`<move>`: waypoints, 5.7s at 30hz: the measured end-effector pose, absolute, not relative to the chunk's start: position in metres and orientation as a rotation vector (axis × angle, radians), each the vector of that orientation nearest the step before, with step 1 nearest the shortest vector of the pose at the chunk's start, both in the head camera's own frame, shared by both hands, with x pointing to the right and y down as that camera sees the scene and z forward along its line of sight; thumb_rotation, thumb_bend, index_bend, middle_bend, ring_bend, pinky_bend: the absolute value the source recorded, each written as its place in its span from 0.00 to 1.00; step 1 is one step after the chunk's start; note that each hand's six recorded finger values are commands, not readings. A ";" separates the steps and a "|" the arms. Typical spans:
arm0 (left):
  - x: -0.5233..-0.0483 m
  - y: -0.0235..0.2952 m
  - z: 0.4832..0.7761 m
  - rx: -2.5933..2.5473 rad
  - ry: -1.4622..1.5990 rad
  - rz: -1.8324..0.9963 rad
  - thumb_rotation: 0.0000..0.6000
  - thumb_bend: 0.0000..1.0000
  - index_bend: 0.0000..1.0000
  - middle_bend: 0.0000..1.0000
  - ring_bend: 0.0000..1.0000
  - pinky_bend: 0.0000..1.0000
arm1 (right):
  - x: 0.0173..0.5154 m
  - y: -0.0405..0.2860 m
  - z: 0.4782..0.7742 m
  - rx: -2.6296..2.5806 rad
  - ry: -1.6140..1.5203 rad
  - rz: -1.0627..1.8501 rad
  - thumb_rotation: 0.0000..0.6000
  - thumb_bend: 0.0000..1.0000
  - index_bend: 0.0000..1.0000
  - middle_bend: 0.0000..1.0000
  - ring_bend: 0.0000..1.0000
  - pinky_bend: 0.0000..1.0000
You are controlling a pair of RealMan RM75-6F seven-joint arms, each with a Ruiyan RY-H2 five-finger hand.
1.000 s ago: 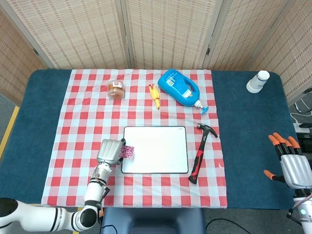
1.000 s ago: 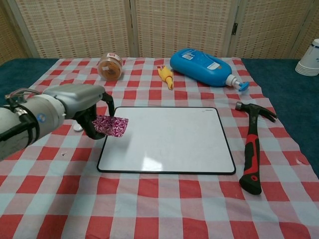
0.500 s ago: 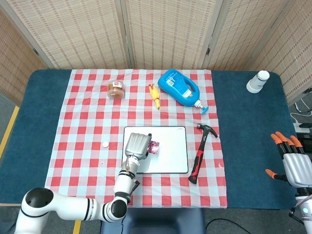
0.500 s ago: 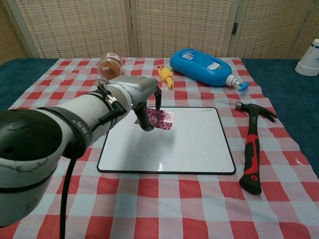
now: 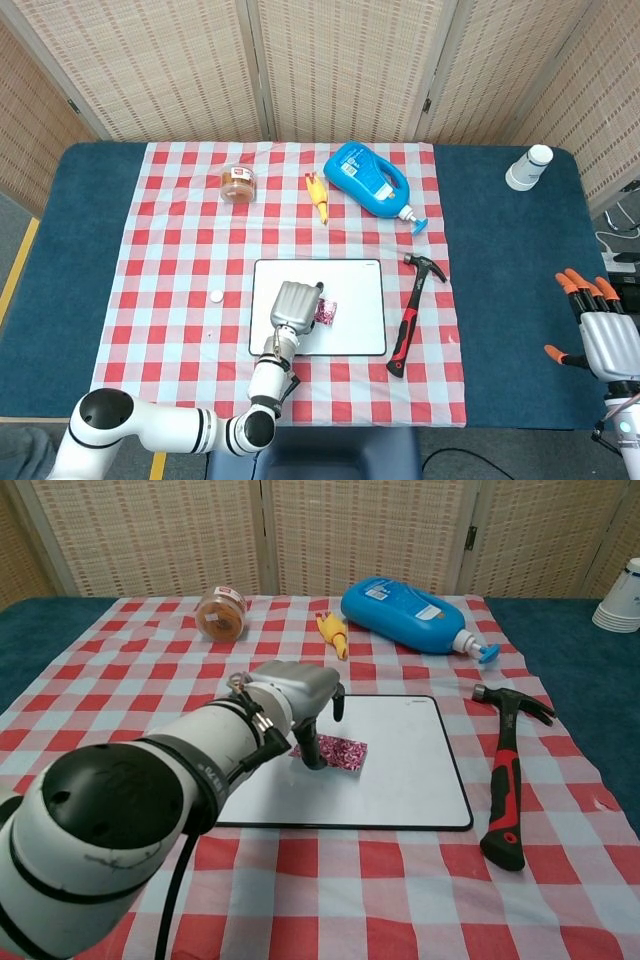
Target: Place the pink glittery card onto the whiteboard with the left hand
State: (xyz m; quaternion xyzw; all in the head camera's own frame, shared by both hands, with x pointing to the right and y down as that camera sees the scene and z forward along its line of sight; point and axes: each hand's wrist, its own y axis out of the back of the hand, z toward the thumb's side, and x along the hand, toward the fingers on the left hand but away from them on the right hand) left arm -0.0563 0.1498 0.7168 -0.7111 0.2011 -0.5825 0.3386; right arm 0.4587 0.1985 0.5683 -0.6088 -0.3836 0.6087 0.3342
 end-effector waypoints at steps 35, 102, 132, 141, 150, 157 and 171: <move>-0.223 0.124 0.720 -1.670 0.660 -1.711 1.00 0.30 0.37 0.99 1.00 1.00 | 0.451 0.203 0.573 -1.585 -0.962 1.584 1.00 0.00 0.00 0.00 0.00 0.00; -0.248 0.128 0.752 -1.630 0.619 -1.828 1.00 0.32 0.49 1.00 1.00 1.00 | 0.451 0.202 0.578 -1.579 -0.945 1.598 1.00 0.01 0.00 0.00 0.00 0.00; -0.092 0.144 0.713 -1.802 0.540 -1.489 1.00 0.33 0.49 1.00 1.00 1.00 | 0.453 0.202 0.576 -1.585 -0.955 1.595 1.00 0.01 0.00 0.00 0.00 0.00; -0.058 0.163 0.727 -1.846 0.483 -1.459 1.00 0.33 0.50 1.00 1.00 1.00 | 0.456 0.200 0.577 -1.590 -0.959 1.605 1.00 0.01 0.00 0.00 0.00 0.00; -0.048 0.152 0.722 -1.804 0.504 -1.437 1.00 0.33 0.50 1.00 1.00 1.00 | 0.457 0.199 0.577 -1.592 -0.962 1.604 1.00 0.01 0.00 0.00 0.00 0.00; -0.049 0.149 0.723 -1.816 0.513 -1.458 1.00 0.34 0.50 1.00 1.00 1.00 | 0.456 0.200 0.578 -1.594 -0.961 1.607 1.00 0.01 0.00 0.00 0.00 0.00; -0.044 0.151 0.733 -1.822 0.511 -1.474 1.00 0.34 0.49 1.00 1.00 1.00 | 0.459 0.199 0.577 -1.592 -0.969 1.621 1.00 0.01 0.00 0.00 0.00 0.00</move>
